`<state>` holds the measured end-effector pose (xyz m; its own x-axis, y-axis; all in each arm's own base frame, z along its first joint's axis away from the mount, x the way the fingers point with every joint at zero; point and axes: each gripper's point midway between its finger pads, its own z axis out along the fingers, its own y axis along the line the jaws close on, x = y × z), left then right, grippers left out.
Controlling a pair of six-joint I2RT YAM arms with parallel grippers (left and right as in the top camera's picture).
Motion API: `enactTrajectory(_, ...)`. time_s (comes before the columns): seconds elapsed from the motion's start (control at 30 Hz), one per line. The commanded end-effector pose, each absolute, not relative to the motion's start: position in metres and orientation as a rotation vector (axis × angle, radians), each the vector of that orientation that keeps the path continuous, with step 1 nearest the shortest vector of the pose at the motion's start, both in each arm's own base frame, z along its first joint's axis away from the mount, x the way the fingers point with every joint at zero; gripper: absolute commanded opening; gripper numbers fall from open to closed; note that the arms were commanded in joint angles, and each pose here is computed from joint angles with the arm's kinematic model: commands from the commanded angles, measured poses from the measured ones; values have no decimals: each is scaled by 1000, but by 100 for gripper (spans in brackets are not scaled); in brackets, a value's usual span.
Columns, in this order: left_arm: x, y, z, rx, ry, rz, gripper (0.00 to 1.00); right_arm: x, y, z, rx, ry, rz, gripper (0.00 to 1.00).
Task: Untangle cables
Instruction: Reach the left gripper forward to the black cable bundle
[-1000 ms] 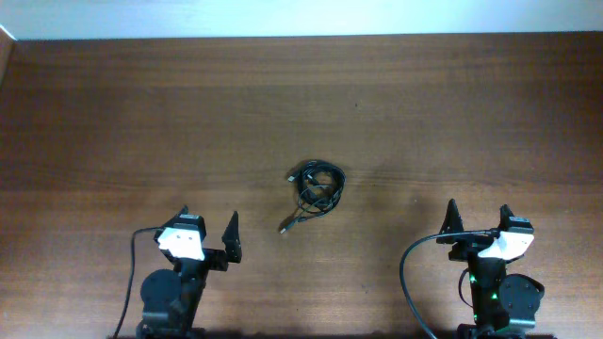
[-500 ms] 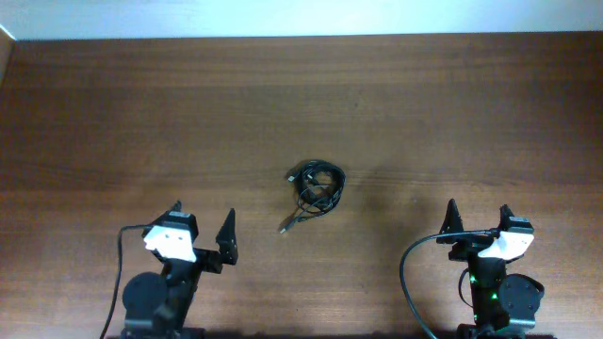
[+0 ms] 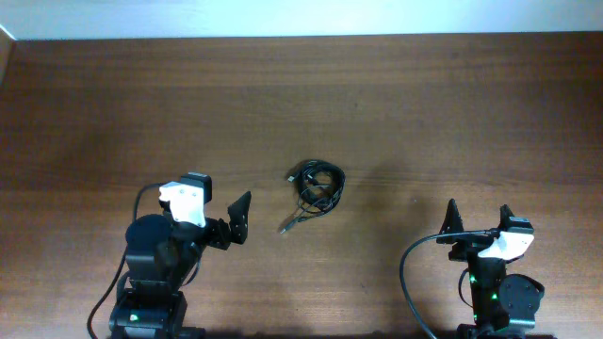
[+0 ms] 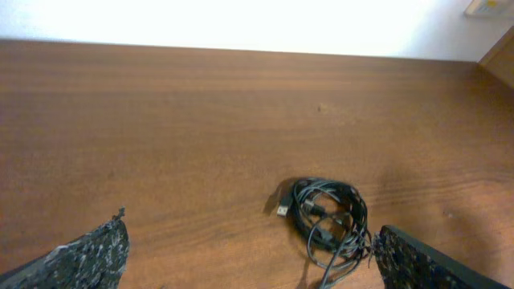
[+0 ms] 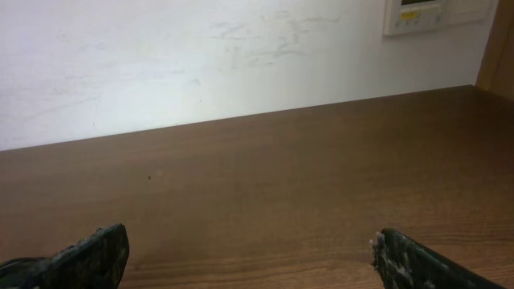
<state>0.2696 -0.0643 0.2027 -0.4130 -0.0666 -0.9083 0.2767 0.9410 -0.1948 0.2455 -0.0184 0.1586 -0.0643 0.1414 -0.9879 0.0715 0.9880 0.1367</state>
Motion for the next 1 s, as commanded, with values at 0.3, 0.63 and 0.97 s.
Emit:
enactTrajectory(0.3,288,-74,174,-80,2110,-563,96,246,-17,156,162,1639,61,98)
enactTrajectory(0.63,333,-194,109,-163,2182,-823,68,246,-17,156,162,1639,61,98)
enactTrajectory(0.97,350,-214,22,131,2480,-407,56,246,-17,156,162,1639,61,98)
